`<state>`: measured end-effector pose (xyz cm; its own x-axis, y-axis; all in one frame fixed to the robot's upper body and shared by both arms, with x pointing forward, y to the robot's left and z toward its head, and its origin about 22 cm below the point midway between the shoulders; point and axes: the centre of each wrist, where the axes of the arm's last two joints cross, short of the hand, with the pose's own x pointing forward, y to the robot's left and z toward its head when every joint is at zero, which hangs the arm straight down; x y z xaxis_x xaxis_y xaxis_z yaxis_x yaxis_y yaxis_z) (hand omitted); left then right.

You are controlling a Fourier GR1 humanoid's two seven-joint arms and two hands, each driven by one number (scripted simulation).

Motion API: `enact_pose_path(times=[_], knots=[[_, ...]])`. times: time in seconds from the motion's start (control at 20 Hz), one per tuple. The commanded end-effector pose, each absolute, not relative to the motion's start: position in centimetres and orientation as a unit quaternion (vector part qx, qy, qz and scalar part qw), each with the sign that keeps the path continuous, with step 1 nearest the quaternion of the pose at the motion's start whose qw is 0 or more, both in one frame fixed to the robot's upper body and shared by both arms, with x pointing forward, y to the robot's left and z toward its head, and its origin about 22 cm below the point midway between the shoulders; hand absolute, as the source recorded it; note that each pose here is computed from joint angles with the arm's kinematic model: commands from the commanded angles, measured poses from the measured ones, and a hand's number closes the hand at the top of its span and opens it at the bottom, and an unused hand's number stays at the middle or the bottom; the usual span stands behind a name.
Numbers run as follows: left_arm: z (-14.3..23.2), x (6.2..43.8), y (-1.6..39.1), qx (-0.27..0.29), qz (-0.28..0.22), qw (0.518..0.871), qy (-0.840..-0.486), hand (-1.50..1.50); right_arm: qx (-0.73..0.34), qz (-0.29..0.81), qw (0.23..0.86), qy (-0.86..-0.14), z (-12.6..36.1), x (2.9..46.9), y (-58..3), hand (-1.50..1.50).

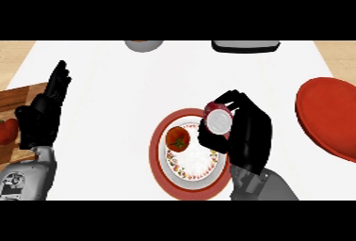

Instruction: Pick the can from the plate and place it in the bowl

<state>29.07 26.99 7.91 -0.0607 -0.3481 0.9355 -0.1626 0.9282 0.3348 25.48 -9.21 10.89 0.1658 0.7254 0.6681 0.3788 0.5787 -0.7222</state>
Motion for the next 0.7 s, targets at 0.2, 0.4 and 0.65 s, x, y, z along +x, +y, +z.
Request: enact_pose_path(times=[0.2,0.4,0.65], knots=[[8.4,28.1,26.5,0.176,-0.066,0.659,-0.729,0.0,-0.488,0.025,0.614,-0.62,11.6,27.1,-19.2,1.5],[9.0,28.4,28.0,0.174,-0.077,0.66,-0.727,0.0,-0.506,0.007,0.596,-0.623,10.7,27.6,-24.3,1.5],[8.1,27.9,25.7,0.178,-0.075,0.653,-0.733,0.0,-0.543,-0.009,0.583,-0.604,10.6,29.2,-31.5,1.5]])
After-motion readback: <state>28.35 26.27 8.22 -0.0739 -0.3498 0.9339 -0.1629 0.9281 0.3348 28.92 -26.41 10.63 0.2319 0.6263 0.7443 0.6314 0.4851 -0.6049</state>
